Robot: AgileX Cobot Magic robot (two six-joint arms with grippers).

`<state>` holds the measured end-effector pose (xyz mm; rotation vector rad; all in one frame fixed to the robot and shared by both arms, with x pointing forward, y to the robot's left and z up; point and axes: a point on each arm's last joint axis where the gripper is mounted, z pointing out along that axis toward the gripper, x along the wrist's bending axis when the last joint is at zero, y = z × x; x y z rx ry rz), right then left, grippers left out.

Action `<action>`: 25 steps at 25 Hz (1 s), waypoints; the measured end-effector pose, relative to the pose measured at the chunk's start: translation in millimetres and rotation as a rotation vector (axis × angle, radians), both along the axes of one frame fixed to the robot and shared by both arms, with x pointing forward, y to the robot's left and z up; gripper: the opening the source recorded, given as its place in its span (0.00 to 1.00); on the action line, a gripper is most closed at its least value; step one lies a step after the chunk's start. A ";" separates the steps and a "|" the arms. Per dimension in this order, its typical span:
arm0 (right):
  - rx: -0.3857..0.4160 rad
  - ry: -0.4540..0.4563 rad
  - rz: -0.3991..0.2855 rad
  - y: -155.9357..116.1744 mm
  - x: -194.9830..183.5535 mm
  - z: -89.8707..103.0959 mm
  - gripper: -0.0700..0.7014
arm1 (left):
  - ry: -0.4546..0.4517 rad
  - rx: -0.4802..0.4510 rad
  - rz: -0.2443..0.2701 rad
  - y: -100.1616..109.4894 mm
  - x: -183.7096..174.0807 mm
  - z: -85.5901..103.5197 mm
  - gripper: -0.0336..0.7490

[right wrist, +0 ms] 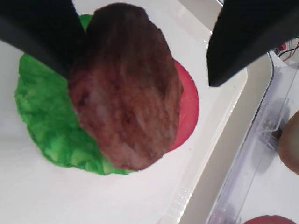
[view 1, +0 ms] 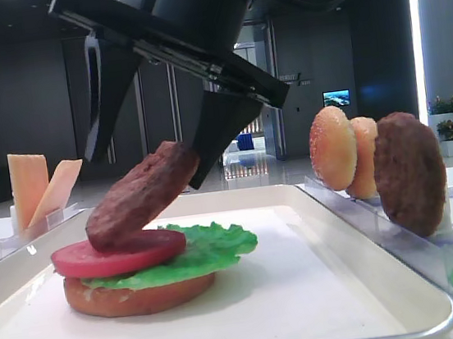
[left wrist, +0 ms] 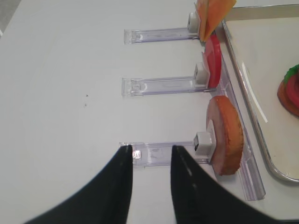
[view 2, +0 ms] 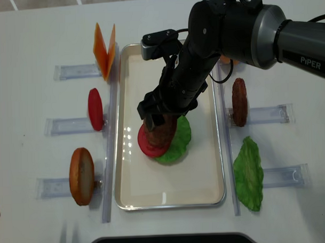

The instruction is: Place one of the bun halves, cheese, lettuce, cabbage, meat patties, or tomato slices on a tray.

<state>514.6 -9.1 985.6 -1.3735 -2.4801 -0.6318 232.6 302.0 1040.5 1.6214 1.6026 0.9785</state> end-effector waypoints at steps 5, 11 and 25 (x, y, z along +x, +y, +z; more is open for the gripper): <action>-0.031 0.001 -0.004 -2.5 0.1 -1.4 0.81 | 0.000 0.000 0.000 0.0 0.0 0.0 0.32; -0.094 -0.002 0.003 -7.6 0.0 -3.8 0.84 | 0.000 0.000 0.000 0.0 0.0 0.0 0.32; -0.166 -0.010 -0.041 -16.7 -1.1 6.7 0.84 | 0.000 0.000 0.000 0.0 0.0 0.0 0.32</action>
